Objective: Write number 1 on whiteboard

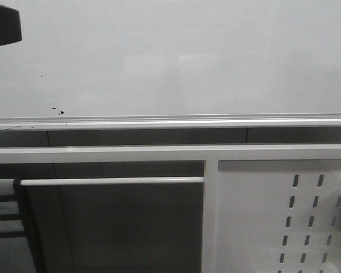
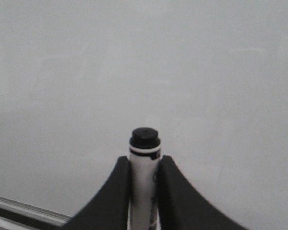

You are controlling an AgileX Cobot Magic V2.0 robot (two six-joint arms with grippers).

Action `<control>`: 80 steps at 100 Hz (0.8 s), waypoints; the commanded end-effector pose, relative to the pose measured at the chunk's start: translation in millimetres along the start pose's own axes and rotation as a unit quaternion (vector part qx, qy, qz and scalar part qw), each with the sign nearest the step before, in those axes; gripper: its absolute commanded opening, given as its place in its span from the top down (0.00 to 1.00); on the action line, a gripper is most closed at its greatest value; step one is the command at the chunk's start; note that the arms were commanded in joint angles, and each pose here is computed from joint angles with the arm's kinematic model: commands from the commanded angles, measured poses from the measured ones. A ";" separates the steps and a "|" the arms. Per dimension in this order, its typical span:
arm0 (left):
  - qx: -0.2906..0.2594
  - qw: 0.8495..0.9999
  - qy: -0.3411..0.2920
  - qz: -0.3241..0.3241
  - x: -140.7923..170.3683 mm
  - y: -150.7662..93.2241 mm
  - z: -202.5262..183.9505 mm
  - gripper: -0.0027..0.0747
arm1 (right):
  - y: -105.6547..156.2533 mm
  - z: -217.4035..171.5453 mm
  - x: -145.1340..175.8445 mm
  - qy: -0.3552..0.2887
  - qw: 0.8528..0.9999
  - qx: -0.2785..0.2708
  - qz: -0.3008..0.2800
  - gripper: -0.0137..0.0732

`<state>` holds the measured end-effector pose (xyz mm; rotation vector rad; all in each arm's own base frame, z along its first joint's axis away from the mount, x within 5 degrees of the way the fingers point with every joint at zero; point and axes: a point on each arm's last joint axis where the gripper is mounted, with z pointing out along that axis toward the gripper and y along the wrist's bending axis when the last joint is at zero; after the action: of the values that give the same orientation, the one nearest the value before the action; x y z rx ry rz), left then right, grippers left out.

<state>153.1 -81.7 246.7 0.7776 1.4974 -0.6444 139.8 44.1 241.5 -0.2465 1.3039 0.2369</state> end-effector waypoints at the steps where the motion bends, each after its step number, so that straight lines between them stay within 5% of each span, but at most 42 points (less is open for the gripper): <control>1: 0.004 0.999 -0.053 -0.009 -15.7 0.5 -0.7 0.59 | -1.8 8.0 -11.8 -0.076 0.997 0.006 -0.006 0.90; 34: 0.015 0.998 -0.064 -0.008 -17.8 -1.5 -1.0 0.59 | -2.8 26.5 10.4 -0.057 0.998 0.009 -0.001 0.90; 80: 0.015 0.998 -0.064 -0.008 -17.8 -1.5 -1.0 0.59 | -4.6 45.2 -10.5 -0.106 0.993 0.015 -0.044 0.90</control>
<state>151.3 -83.3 248.9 0.7855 1.4687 -0.6715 181.7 54.8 233.7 -0.2822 1.3264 0.1764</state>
